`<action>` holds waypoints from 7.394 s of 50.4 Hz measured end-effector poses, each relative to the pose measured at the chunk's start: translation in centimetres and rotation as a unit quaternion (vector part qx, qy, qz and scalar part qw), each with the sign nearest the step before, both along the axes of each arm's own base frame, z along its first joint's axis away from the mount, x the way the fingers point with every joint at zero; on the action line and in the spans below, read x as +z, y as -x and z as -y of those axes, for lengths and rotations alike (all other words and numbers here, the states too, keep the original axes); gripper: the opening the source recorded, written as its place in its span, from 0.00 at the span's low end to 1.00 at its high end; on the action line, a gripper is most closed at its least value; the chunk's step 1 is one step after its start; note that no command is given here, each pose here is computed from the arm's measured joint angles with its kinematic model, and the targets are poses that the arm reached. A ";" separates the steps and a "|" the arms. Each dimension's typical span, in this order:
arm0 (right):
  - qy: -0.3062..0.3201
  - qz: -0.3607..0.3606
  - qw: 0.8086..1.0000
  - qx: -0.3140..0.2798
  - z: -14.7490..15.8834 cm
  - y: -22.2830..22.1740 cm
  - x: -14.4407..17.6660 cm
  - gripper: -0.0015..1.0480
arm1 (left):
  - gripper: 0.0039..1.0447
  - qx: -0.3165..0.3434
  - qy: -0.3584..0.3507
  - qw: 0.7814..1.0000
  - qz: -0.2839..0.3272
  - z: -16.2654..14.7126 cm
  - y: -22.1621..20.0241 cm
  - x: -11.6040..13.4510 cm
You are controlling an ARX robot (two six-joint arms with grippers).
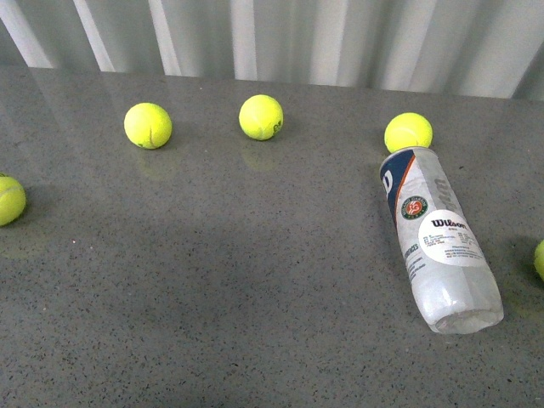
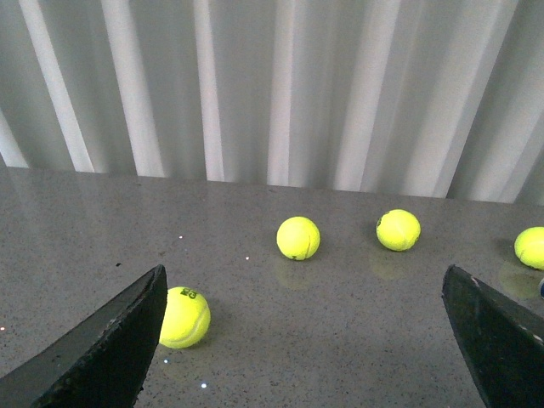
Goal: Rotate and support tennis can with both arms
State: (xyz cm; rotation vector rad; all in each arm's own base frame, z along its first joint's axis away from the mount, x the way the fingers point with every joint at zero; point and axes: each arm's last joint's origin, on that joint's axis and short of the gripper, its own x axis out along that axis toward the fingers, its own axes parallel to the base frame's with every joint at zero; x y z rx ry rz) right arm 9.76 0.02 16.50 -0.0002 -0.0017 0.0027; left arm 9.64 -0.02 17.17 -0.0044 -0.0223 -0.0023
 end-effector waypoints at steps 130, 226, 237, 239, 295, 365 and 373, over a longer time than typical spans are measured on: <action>-0.047 -0.489 0.860 0.137 -8.4 -27.0 -9.2 0.47 | 0.94 0.000 0.000 1.000 0.000 0.0 0.0 0.0; 0.332 -0.159 0.819 0.441 -17.8 -27.3 -5.5 0.93 | 0.94 0.000 0.000 1.000 0.000 0.0 0.0 0.0; 0.185 -0.156 0.907 0.344 -14.6 -25.9 0.1 0.93 | 0.94 0.000 0.000 1.000 0.000 0.0 0.0 0.0; 0.157 -0.158 0.926 0.306 -13.5 -25.6 1.2 0.93 | 0.94 0.000 0.000 1.000 0.000 0.0 0.0 0.0; -0.003 -0.010 1.000 -0.007 1.2 -6.0 -0.4 0.06 | 0.94 0.000 0.000 1.000 0.001 0.0 0.0 0.0; 0.000 0.003 1.000 -0.002 0.0 -1.0 0.3 0.03 | 0.94 0.000 0.000 1.000 0.001 0.0 0.0 0.0; 0.000 0.000 1.000 -0.002 0.0 0.0 0.0 0.03 | 0.94 0.000 0.000 1.000 0.000 0.0 0.0 0.0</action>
